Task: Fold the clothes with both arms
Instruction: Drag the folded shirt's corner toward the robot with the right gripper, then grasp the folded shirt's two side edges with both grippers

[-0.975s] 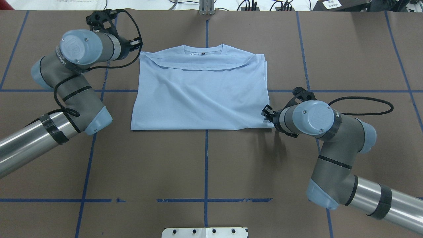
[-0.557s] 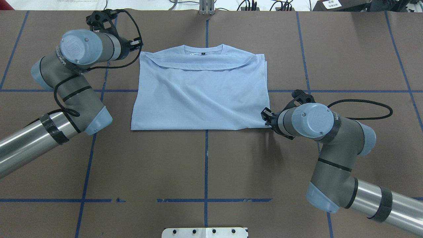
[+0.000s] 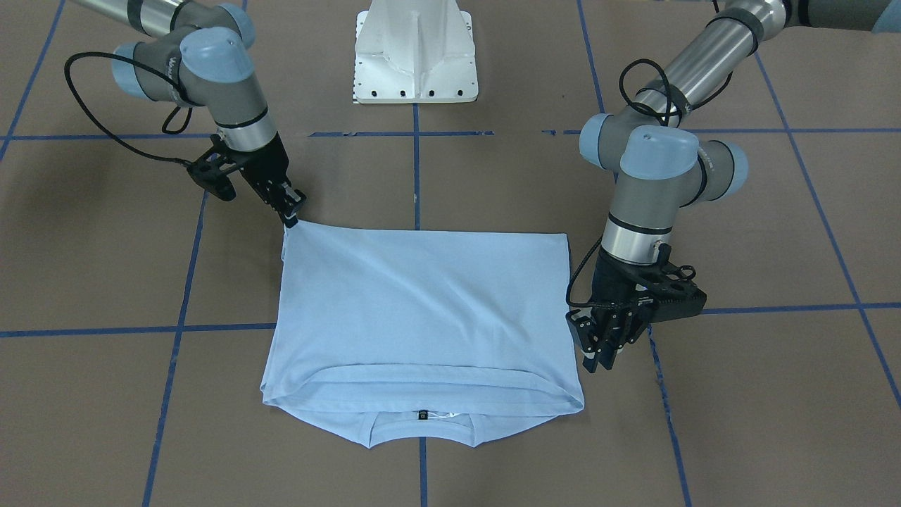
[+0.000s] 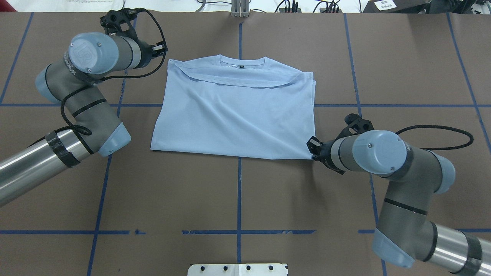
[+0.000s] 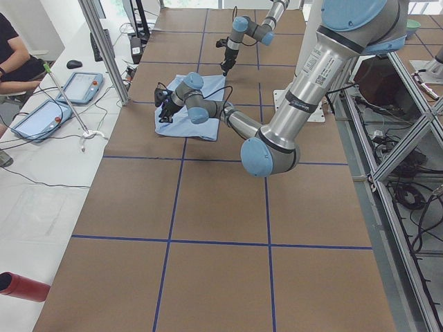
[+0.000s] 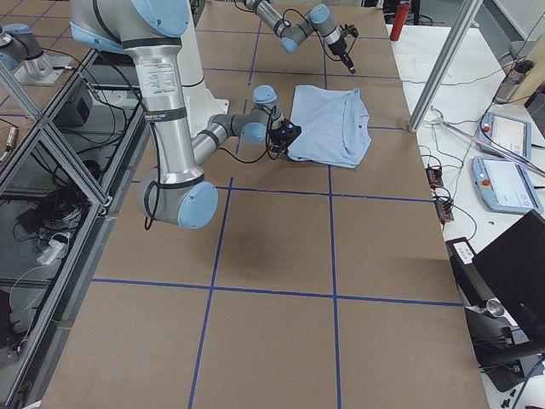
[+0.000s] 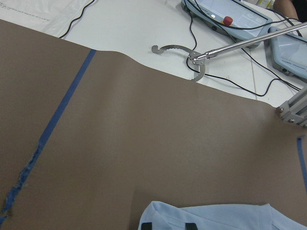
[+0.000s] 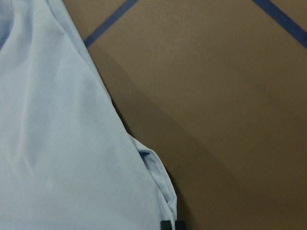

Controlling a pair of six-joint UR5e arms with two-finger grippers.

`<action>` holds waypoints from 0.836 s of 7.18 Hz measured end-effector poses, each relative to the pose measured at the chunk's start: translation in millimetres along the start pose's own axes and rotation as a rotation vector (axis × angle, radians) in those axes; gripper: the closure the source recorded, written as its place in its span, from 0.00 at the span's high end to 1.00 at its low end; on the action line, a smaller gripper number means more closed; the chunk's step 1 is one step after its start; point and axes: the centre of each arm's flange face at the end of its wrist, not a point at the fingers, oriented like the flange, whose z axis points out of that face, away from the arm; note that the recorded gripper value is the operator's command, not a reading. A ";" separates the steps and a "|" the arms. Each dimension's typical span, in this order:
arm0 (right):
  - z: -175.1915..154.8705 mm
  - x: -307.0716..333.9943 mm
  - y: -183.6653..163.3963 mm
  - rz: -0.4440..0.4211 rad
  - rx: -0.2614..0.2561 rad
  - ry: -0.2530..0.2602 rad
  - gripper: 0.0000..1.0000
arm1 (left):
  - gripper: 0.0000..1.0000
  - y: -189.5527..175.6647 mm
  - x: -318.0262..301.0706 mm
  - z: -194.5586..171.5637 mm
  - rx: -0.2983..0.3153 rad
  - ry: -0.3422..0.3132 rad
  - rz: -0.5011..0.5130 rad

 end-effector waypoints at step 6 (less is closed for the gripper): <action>-116.6 142.1 155.2 -0.143 -0.400 0.165 1.00 | 0.47 51.6 5.4 -113.6 -0.328 0.204 -0.155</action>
